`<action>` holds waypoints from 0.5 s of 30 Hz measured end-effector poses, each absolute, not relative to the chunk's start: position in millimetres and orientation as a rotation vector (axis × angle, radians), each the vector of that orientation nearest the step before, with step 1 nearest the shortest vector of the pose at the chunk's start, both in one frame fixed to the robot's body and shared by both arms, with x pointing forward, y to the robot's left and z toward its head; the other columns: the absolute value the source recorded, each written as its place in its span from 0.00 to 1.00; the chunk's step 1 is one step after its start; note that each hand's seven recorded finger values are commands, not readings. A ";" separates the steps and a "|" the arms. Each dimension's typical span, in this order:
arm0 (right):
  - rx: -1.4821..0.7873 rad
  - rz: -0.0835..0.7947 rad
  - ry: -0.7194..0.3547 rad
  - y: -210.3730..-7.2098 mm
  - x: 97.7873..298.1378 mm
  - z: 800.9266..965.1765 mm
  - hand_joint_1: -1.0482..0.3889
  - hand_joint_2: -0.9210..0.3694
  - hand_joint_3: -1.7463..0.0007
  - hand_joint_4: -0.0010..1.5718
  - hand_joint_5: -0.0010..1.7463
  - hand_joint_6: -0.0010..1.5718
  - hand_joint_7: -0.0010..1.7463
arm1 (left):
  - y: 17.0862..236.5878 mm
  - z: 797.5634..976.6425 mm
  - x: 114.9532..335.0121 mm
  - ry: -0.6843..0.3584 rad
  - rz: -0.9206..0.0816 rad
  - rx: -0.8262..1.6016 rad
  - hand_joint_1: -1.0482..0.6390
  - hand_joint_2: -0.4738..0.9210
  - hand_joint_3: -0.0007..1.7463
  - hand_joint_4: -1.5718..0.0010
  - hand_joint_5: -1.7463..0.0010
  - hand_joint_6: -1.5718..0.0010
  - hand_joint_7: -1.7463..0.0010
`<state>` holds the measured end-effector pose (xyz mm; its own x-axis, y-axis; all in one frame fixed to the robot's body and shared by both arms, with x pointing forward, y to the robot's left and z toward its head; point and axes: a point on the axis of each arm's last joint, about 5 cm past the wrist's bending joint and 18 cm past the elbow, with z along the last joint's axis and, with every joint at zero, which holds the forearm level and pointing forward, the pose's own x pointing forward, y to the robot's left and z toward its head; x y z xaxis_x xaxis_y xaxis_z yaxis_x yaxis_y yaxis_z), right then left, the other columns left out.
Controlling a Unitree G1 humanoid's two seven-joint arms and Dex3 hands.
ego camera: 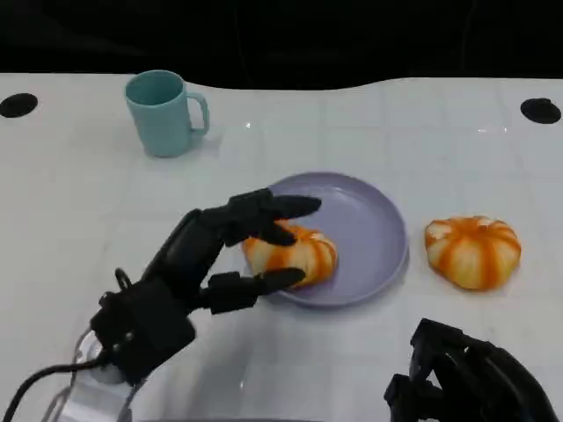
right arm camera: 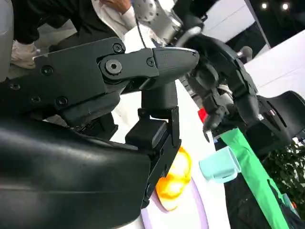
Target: Grasp the bread from the table and place it into the plate.
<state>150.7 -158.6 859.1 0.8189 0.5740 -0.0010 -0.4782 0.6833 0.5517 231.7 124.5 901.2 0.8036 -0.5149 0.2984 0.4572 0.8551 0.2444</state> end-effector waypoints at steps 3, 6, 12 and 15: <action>0.566 0.593 0.180 -158.5 150.7 859.2 0.22 0.00 0.87 0.57 0.92 0.50 0.82 | 129.4 895.6 222.4 -0.348 -0.524 0.064 0.30 1.00 0.15 0.77 0.09 0.73 0.31; 0.565 0.594 0.179 -158.2 150.8 859.4 0.22 0.00 0.86 0.57 0.92 0.50 0.82 | 131.1 890.8 211.7 -0.303 -0.502 -0.025 0.28 1.00 0.16 0.72 0.01 0.73 0.16; 0.565 0.596 0.179 -158.1 151.0 859.4 0.22 0.00 0.87 0.57 0.92 0.50 0.81 | 134.8 879.1 188.6 -0.133 -0.482 -0.318 0.27 1.00 0.19 0.60 0.00 0.69 0.08; 0.566 0.597 0.178 -158.1 151.3 859.6 0.23 0.00 0.87 0.57 0.92 0.50 0.81 | 136.6 874.9 179.6 -0.077 -0.494 -0.379 0.29 1.00 0.21 0.52 0.00 0.68 0.01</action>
